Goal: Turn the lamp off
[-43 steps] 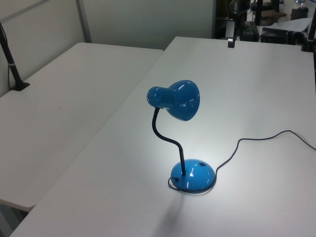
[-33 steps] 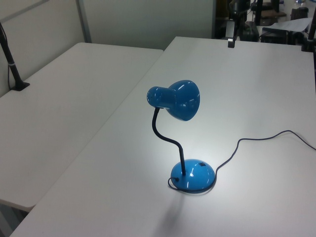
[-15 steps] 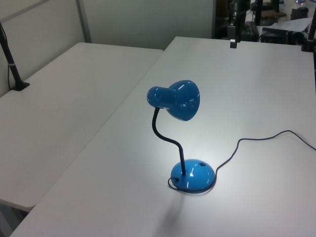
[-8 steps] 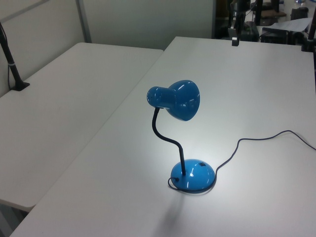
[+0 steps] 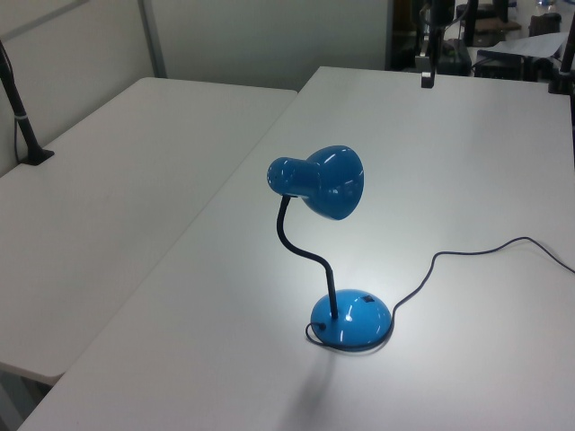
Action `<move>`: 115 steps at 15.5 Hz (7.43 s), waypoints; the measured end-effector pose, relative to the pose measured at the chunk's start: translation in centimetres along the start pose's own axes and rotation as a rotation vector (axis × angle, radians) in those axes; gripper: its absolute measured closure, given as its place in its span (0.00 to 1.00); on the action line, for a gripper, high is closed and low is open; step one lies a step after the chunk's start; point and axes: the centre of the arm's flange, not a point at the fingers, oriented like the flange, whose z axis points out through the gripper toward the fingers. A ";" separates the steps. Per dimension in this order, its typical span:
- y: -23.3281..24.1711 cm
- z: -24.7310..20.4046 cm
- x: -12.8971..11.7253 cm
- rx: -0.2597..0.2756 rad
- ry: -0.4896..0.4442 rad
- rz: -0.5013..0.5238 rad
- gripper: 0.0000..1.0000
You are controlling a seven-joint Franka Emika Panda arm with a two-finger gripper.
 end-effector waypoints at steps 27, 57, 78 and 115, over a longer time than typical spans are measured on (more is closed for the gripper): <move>-27.4 18.7 -2.3 0.069 0.163 -0.782 0.99; -31.2 23.1 -2.0 0.123 0.225 -0.893 0.99; -31.2 23.1 -1.8 0.123 0.216 -0.891 0.99; 5.5 -3.5 0.5 0.025 0.076 0.054 0.00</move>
